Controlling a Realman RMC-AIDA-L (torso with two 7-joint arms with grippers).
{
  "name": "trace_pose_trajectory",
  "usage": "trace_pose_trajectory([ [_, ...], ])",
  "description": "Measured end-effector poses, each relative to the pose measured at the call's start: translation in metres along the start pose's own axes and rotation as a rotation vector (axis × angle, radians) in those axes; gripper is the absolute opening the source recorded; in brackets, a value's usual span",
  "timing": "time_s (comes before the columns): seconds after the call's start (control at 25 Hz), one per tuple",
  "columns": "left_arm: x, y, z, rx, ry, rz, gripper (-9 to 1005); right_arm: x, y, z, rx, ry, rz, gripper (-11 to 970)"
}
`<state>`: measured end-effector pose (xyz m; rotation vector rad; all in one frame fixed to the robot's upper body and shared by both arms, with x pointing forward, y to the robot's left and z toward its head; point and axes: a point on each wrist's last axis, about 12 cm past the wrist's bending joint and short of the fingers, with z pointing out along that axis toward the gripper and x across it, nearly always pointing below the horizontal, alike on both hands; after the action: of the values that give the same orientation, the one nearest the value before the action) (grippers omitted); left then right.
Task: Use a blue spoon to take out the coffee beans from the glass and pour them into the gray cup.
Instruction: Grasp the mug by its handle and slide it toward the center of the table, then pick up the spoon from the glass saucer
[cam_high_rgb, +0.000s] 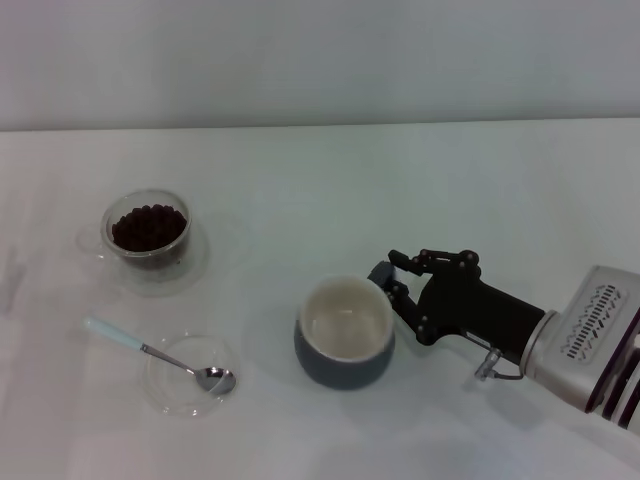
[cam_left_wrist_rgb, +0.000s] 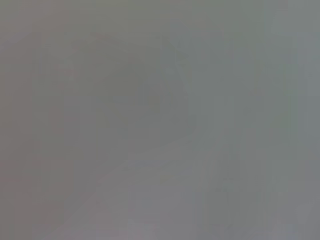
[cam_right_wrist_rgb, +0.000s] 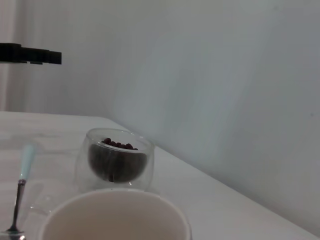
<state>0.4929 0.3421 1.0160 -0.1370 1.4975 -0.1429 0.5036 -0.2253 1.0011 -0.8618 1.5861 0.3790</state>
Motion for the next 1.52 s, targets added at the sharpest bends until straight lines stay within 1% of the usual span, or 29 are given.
trace_pose_trajectory([
  [0.16, 0.0, 0.0, 0.0, 0.001, -0.002, 0.0, 887, 0.001, -0.001, -0.001, 0.002, 0.004, -0.002, 135],
  [0.36, -0.001, 0.0, 0.0, 0.002, -0.005, 0.001, 887, 0.002, -0.003, -0.003, 0.011, 0.009, 0.002, 291],
  [0.48, -0.001, 0.002, -0.002, -0.002, -0.007, 0.003, 887, 0.003, -0.006, -0.006, 0.026, 0.006, 0.006, 364],
  [0.56, -0.001, 0.004, -0.005, -0.006, -0.006, 0.004, 887, 0.005, -0.009, -0.01, 0.052, 0.008, 0.012, 445],
  [0.68, 0.0, 0.004, -0.006, -0.008, -0.004, 0.005, 888, 0.01, -0.02, -0.021, 0.128, 0.018, 0.023, 567],
  [0.92, 0.001, 0.0, -0.014, 0.035, -0.009, -0.009, 887, 0.02, -0.054, -0.056, 0.381, 0.028, 0.03, 567],
  [1.0, 0.001, -0.002, -0.018, 0.052, -0.012, -0.039, 888, 0.02, -0.064, -0.066, 0.451, 0.017, 0.031, 567],
  [1.08, 0.002, -0.004, -0.022, 0.079, -0.01, -0.097, 888, 0.02, -0.074, -0.076, 0.514, 0.005, 0.03, 567],
  [1.12, 0.002, -0.005, -0.024, 0.09, -0.01, -0.117, 887, 0.019, -0.078, -0.08, 0.539, -0.002, 0.028, 567],
  [1.24, 0.002, -0.009, -0.03, 0.137, -0.004, -0.22, 887, 0.018, -0.087, -0.087, 0.588, -0.018, 0.026, 566],
  [1.36, 0.003, -0.012, -0.035, 0.162, 0.009, -0.351, 887, 0.016, -0.094, -0.089, 0.617, -0.022, 0.014, 566],
  [1.44, 0.006, -0.014, -0.038, 0.173, 0.039, -0.461, 887, 0.014, -0.099, -0.088, 0.631, -0.023, -0.005, 566],
  [1.52, 0.01, -0.018, -0.041, 0.188, 0.078, -0.54, 887, 0.012, -0.101, -0.086, 0.635, -0.025, -0.016, 566],
])
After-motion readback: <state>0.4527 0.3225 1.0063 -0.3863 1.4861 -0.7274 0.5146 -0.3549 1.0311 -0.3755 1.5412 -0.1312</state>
